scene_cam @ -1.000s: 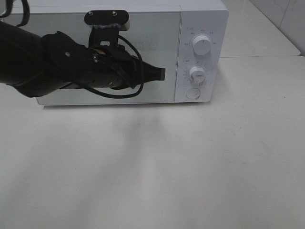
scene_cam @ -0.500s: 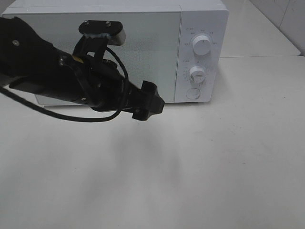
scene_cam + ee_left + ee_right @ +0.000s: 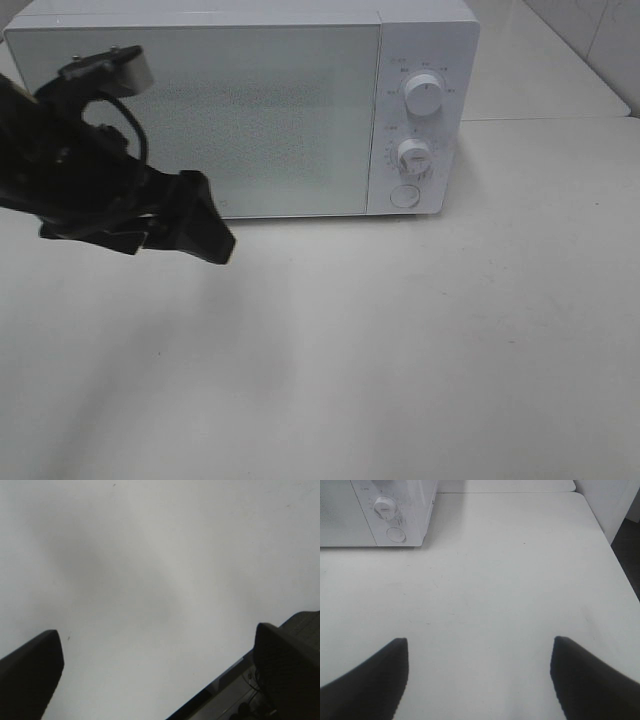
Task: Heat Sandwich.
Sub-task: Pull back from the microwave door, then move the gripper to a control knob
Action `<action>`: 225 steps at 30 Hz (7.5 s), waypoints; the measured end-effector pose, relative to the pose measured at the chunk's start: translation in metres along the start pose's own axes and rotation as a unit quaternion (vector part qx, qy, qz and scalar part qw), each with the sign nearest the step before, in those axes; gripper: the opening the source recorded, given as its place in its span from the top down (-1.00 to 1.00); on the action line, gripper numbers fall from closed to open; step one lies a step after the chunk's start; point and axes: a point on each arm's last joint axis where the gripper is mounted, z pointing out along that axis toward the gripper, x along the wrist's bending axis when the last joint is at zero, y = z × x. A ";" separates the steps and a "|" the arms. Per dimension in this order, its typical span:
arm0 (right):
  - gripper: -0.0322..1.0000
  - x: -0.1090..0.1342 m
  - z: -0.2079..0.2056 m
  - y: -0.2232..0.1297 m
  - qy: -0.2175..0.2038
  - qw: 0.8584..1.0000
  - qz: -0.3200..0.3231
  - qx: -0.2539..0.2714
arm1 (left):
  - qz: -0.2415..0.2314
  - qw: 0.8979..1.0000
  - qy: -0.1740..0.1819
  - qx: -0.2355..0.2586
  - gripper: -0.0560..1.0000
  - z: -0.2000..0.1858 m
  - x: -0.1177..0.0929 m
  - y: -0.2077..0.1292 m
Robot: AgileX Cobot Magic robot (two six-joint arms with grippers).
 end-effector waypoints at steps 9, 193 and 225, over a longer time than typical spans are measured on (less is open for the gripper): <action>-0.53 0.000 0.000 0.000 0.000 1.000 0.000 0.000 | -0.105 0.993 0.049 0.021 -0.95 -0.059 0.054 -0.016; -0.55 0.033 0.258 0.049 0.072 0.992 -0.013 -0.101 | -0.054 0.900 0.259 -0.346 -0.95 -0.175 -0.020 -0.242; -0.55 0.131 0.281 -0.007 0.071 0.987 -0.046 -0.133 | -0.054 0.900 0.259 -0.346 -0.95 -0.175 -0.020 -0.242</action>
